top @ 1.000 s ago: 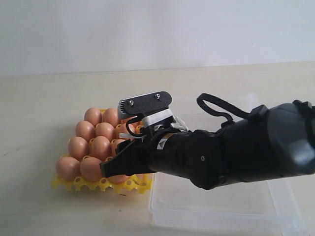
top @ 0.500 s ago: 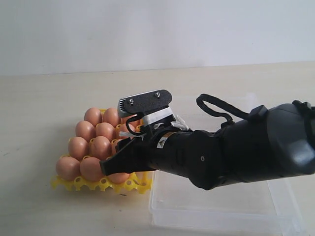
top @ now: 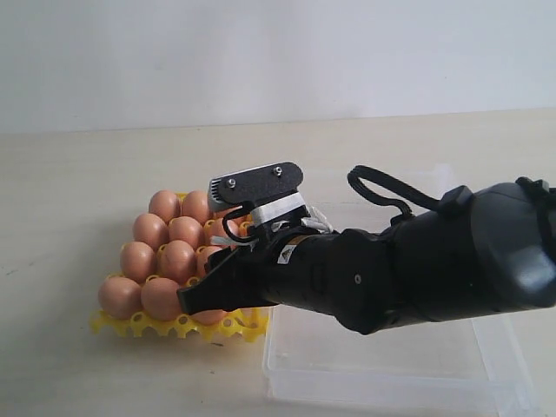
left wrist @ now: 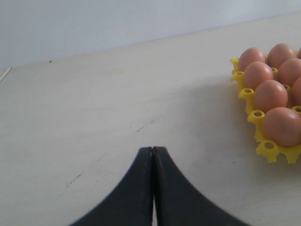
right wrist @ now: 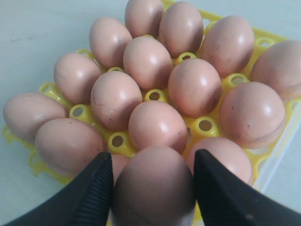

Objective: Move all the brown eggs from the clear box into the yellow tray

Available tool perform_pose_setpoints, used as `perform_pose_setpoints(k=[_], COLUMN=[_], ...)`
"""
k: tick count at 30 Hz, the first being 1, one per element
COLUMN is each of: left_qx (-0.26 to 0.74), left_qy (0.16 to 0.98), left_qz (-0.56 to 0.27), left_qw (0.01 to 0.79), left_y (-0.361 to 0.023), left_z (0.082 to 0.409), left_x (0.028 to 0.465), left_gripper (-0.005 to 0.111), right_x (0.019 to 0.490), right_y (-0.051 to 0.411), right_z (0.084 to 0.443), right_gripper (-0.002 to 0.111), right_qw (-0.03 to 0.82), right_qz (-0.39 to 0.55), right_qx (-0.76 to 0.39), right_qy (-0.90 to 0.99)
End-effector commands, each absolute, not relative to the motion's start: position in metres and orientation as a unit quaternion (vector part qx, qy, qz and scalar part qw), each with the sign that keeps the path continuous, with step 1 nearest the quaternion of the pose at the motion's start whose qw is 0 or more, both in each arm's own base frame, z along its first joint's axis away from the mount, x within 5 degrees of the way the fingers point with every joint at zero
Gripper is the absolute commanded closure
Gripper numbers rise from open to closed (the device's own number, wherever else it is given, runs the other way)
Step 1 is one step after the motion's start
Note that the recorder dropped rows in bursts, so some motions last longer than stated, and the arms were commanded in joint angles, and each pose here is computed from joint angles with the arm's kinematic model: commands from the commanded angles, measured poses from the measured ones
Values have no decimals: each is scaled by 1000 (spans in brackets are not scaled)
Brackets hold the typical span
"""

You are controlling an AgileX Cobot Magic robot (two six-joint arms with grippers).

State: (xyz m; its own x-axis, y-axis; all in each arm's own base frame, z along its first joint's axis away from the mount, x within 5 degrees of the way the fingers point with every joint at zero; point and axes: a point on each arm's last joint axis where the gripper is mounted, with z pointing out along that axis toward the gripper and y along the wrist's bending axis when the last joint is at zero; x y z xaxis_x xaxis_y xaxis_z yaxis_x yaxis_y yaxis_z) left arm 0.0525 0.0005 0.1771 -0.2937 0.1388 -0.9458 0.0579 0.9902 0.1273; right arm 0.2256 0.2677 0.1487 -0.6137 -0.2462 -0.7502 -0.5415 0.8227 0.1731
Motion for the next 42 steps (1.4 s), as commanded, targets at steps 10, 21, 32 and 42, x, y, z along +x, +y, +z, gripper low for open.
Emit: perform_pose_setpoints(k=[10,21,32,42], left_qx=[59,59,59,59], left_qy=[800,800,800,800], left_qz=[33,33,33,33], left_qw=[596,596,596,596], left_y=[0,0,0,0], left_z=[179,179,179,179], left_x=[53,53,53,53], left_gripper=[107,107,107,107], right_x=[231,231,231,245], right_y=[261,261,260,175], right_z=[147,147,162,222], right_gripper=[108,57,52,108], right_qw=[378,379,404,493], right_qz=[182,178,187,125], right_qx=[-236,-244,-238,-227], right_qy=[876,875,863,831])
